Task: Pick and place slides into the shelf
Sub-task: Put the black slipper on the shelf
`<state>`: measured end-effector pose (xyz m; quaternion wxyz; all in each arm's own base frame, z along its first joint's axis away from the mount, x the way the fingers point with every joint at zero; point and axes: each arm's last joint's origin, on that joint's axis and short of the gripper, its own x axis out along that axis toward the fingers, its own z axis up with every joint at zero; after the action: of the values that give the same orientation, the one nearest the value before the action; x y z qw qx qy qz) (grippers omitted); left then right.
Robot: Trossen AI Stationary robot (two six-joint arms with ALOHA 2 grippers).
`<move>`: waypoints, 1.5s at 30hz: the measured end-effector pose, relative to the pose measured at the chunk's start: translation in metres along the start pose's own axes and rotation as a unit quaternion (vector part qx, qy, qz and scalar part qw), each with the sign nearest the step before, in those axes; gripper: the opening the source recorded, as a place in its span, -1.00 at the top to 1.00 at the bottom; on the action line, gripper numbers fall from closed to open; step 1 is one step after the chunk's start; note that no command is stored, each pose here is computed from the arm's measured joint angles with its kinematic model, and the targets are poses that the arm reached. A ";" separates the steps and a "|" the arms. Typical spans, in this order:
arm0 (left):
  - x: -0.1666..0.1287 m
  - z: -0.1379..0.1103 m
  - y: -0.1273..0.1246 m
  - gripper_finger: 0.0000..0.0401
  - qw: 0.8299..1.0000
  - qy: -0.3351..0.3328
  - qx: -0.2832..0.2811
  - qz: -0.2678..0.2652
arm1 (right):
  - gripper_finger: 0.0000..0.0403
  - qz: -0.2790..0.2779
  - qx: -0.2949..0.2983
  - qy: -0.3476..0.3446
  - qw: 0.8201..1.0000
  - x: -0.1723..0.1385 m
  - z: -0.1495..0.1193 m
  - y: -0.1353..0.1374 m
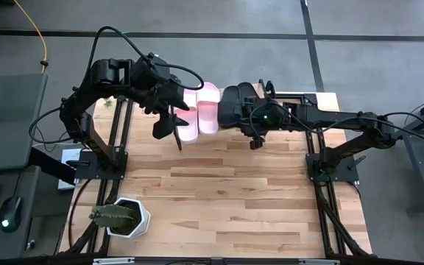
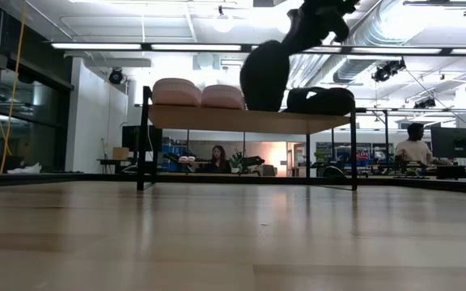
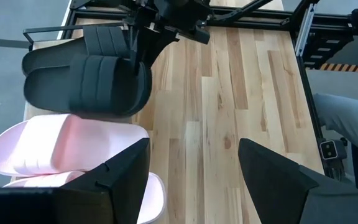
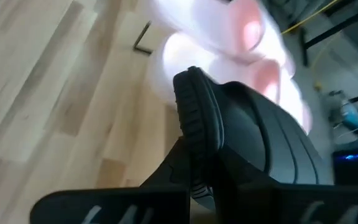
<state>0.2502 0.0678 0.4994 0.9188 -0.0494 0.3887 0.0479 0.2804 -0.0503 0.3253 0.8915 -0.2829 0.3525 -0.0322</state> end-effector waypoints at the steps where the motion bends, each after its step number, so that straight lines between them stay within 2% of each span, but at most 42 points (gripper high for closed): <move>1: 0.000 0.000 0.000 -0.16 1.000 0.001 0.000 0.000 | 0.98 0.007 0.003 0.008 1.000 0.000 -0.002 0.001; 7: 0.000 -0.001 0.000 -0.16 1.000 0.003 -0.001 0.000 | 0.98 0.059 0.024 0.004 0.998 0.000 -0.004 0.006; 15: 0.000 -0.001 0.000 -0.16 1.000 0.003 -0.001 0.000 | 0.98 0.100 0.043 -0.003 0.994 0.000 -0.005 0.010; 21: 0.000 -0.001 0.000 -0.16 1.000 0.003 -0.003 -0.002 | 0.98 0.108 0.066 0.023 0.992 0.000 -0.012 0.009; 26: 0.000 -0.001 0.000 -0.16 1.000 0.003 -0.004 -0.002 | 0.89 0.102 0.094 0.042 0.989 0.000 -0.018 0.004; 36: 0.000 0.000 -0.002 -0.16 1.000 -0.003 -0.009 -0.027 | 0.85 0.054 0.108 0.062 0.991 0.007 -0.020 -0.002; 45: 0.000 0.001 -0.002 -0.16 1.000 -0.004 -0.009 -0.028 | 0.77 0.080 0.105 0.086 0.988 0.029 -0.025 0.002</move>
<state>0.2506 0.0664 0.4999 0.9209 -0.0686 0.3828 0.0258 0.2858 -0.0682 0.2914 0.8822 -0.1550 0.4442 -0.0219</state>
